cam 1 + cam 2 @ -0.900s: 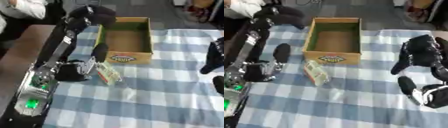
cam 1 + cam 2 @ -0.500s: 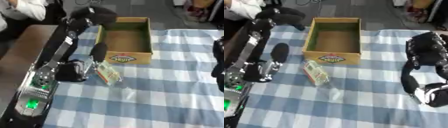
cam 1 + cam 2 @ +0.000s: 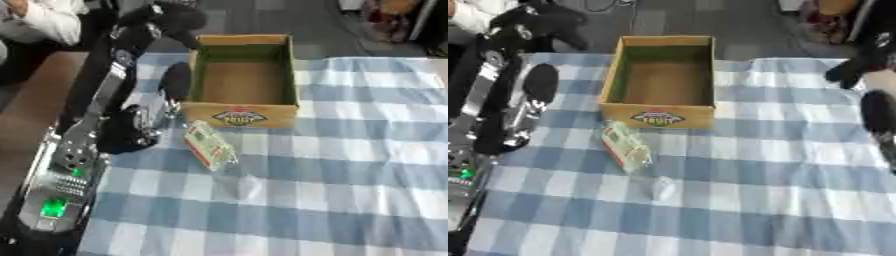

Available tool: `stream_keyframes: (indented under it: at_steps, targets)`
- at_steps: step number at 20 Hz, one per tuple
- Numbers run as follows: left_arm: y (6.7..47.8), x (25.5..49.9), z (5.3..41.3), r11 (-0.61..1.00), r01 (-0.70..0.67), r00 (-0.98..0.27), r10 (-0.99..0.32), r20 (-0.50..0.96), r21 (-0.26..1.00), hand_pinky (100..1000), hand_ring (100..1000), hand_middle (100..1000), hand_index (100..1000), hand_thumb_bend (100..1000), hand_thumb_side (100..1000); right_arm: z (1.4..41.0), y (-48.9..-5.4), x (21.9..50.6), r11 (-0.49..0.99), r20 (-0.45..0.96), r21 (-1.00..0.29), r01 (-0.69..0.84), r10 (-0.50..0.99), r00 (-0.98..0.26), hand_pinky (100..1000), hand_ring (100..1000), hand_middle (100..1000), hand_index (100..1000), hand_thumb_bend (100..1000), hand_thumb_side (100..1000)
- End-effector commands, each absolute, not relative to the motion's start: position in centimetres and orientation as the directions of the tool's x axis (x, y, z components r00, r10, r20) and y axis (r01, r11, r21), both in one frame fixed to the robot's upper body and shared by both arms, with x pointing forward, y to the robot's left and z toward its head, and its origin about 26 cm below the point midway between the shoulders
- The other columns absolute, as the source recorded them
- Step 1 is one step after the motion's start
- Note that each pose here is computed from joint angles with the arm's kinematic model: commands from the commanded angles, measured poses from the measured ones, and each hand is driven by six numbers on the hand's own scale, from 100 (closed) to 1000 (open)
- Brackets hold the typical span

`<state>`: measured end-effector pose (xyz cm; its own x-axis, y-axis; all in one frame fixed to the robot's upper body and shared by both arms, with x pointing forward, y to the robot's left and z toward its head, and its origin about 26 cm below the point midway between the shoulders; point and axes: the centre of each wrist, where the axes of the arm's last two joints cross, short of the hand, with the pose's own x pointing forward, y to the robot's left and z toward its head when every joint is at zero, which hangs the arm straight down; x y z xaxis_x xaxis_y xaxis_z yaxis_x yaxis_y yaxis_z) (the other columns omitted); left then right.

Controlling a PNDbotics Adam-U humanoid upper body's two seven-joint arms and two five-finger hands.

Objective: Pick up objects on the table and place them in the box.

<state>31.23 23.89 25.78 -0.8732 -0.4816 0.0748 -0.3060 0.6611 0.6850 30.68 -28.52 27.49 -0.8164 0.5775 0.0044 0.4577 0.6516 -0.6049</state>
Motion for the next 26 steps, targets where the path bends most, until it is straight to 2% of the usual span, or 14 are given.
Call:
stream_keyframes:
  at_steps: [1, 5, 10, 12, 14, 18, 19, 20, 21, 22, 23, 24, 25, 26]
  targets:
    - [25.5, 31.1, 27.5, 0.553, -0.347, -0.839, -0.543, 0.012, 0.757, 717, 587, 757, 842, 455, 944, 28.2, -28.8, 30.3, 0.665, 0.021, -0.52, 0.536, 0.637, -0.77, 481, 485, 534, 728, 214, 996]
    - [27.2, 31.9, 28.6, 0.365, -0.305, -0.811, -0.584, -0.039, 0.88, 736, 603, 766, 843, 428, 977, 28.0, -28.8, 30.2, 0.674, 0.046, -0.474, 0.567, 0.661, -0.749, 479, 480, 527, 726, 220, 996]
    - [28.9, 32.8, 30.3, 0.125, -0.212, -0.807, -0.582, -0.101, 0.969, 743, 624, 767, 839, 419, 997, 27.8, -28.6, 30.2, 0.663, 0.051, -0.484, 0.572, 0.674, -0.737, 477, 476, 530, 735, 231, 990]
    - [29.2, 33.0, 30.9, 0.05, -0.176, -0.812, -0.573, -0.116, 0.983, 742, 631, 768, 842, 425, 986, 27.7, -28.6, 30.2, 0.658, 0.052, -0.491, 0.571, 0.677, -0.735, 477, 476, 530, 735, 231, 991]
    - [29.4, 33.3, 31.6, -0.056, -0.131, -0.813, -0.565, -0.139, 0.99, 714, 639, 767, 851, 372, 922, 27.7, -28.6, 30.2, 0.652, 0.054, -0.504, 0.567, 0.679, -0.732, 479, 476, 530, 736, 231, 993]
    - [29.3, 33.8, 32.7, -0.208, -0.046, -0.82, -0.55, -0.156, 0.977, 709, 654, 777, 860, 421, 860, 27.6, -28.4, 30.3, 0.639, 0.051, -0.53, 0.558, 0.681, -0.731, 482, 476, 529, 735, 230, 997]
    - [29.3, 34.0, 32.9, -0.235, -0.028, -0.823, -0.547, -0.156, 0.972, 720, 669, 789, 868, 473, 832, 27.6, -28.4, 30.3, 0.636, 0.051, -0.536, 0.556, 0.681, -0.73, 483, 475, 527, 733, 229, 998]
    - [29.2, 34.1, 33.0, -0.263, -0.009, -0.825, -0.543, -0.155, 0.965, 720, 669, 789, 868, 473, 832, 27.6, -28.3, 30.3, 0.633, 0.051, -0.541, 0.553, 0.681, -0.73, 483, 475, 527, 733, 229, 998]
    - [29.1, 34.3, 33.1, -0.289, 0.009, -0.828, -0.539, -0.155, 0.957, 746, 698, 812, 887, 581, 793, 27.6, -28.3, 30.3, 0.632, 0.051, -0.546, 0.551, 0.681, -0.731, 484, 474, 526, 732, 228, 998]
    - [28.9, 34.4, 33.3, -0.314, 0.026, -0.831, -0.534, -0.154, 0.949, 740, 692, 807, 884, 550, 804, 27.6, -28.3, 30.3, 0.631, 0.051, -0.549, 0.548, 0.68, -0.731, 484, 474, 526, 732, 228, 998]
    - [28.8, 34.6, 33.4, -0.339, 0.041, -0.836, -0.527, -0.154, 0.94, 795, 734, 839, 920, 836, 710, 27.6, -28.2, 30.3, 0.63, 0.051, -0.552, 0.546, 0.68, -0.732, 484, 474, 525, 732, 226, 998]
    - [28.6, 34.7, 33.5, -0.367, 0.052, -0.844, -0.513, -0.155, 0.929, 800, 736, 838, 920, 860, 707, 27.6, -28.2, 30.3, 0.63, 0.052, -0.555, 0.544, 0.679, -0.733, 484, 474, 525, 732, 226, 998]
    - [28.5, 34.9, 33.7, -0.389, 0.059, -0.85, -0.502, -0.158, 0.919, 818, 748, 857, 953, 990, 711, 27.6, -28.2, 30.3, 0.629, 0.052, -0.557, 0.542, 0.678, -0.733, 484, 473, 523, 731, 225, 999]
    - [28.3, 35.0, 34.0, -0.409, 0.057, -0.856, -0.49, -0.167, 0.911, 835, 758, 866, 959, 1000, 734, 27.6, -28.2, 30.3, 0.628, 0.052, -0.56, 0.54, 0.677, -0.734, 484, 472, 523, 731, 223, 998]
